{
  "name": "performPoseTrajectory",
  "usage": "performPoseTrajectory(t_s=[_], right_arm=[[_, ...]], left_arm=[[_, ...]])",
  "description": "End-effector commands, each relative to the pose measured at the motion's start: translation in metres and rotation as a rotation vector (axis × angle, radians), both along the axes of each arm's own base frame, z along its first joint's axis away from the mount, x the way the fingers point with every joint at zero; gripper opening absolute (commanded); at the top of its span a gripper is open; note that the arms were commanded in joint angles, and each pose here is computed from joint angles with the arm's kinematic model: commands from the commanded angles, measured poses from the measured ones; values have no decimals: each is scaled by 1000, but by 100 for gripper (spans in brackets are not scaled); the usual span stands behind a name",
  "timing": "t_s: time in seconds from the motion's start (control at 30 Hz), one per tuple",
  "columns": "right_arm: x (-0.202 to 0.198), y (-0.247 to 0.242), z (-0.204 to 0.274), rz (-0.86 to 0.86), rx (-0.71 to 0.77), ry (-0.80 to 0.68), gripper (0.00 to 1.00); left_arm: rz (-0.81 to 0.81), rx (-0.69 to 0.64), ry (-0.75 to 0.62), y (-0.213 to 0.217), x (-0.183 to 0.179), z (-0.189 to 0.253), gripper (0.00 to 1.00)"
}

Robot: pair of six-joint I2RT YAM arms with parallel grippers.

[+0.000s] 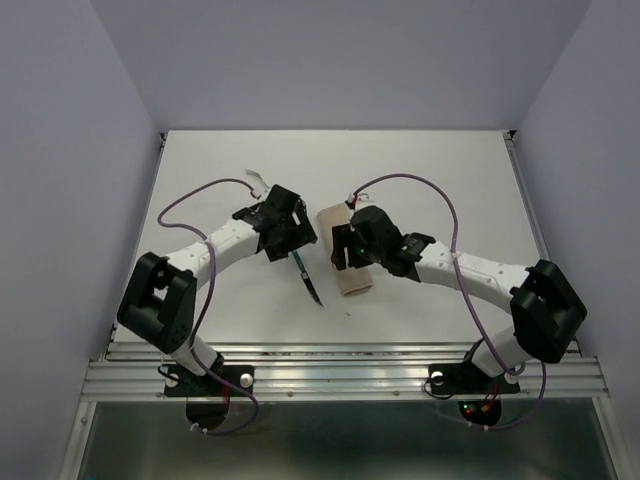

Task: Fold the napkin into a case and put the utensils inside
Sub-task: Pick up the knife from the corner of the board.

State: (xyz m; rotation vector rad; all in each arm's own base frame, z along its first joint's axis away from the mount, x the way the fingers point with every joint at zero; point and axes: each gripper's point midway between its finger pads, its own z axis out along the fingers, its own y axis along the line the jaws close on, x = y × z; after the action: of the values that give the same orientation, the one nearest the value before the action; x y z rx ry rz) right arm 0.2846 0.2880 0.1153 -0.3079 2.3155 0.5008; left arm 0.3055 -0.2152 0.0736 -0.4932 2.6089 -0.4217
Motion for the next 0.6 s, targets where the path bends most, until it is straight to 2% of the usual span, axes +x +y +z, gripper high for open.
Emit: performPoseTrajectory(t_s=[0.0, 0.1, 0.23, 0.27, 0.3, 0.37, 0.57], right_arm=[[0, 27, 14, 36, -1, -36, 70], [-7, 52, 5, 94, -35, -25, 70], [-9, 85, -18, 158, -109, 6, 70], [-10, 87, -24, 163, -145, 16, 70], [-6, 91, -29, 161, -159, 19, 70], [0, 104, -41, 162, -190, 17, 70], [17, 120, -65, 130, -224, 19, 69]], left_arm=[[22, -3, -82, 27, 9, 37, 88], [111, 27, -97, 77, 12, 43, 88], [174, 89, -113, 118, 12, 51, 88], [186, 107, -112, 124, 11, 52, 89], [199, 122, -109, 129, 10, 53, 96], [216, 141, -113, 139, 8, 58, 98], [211, 133, -126, 145, 3, 61, 99]])
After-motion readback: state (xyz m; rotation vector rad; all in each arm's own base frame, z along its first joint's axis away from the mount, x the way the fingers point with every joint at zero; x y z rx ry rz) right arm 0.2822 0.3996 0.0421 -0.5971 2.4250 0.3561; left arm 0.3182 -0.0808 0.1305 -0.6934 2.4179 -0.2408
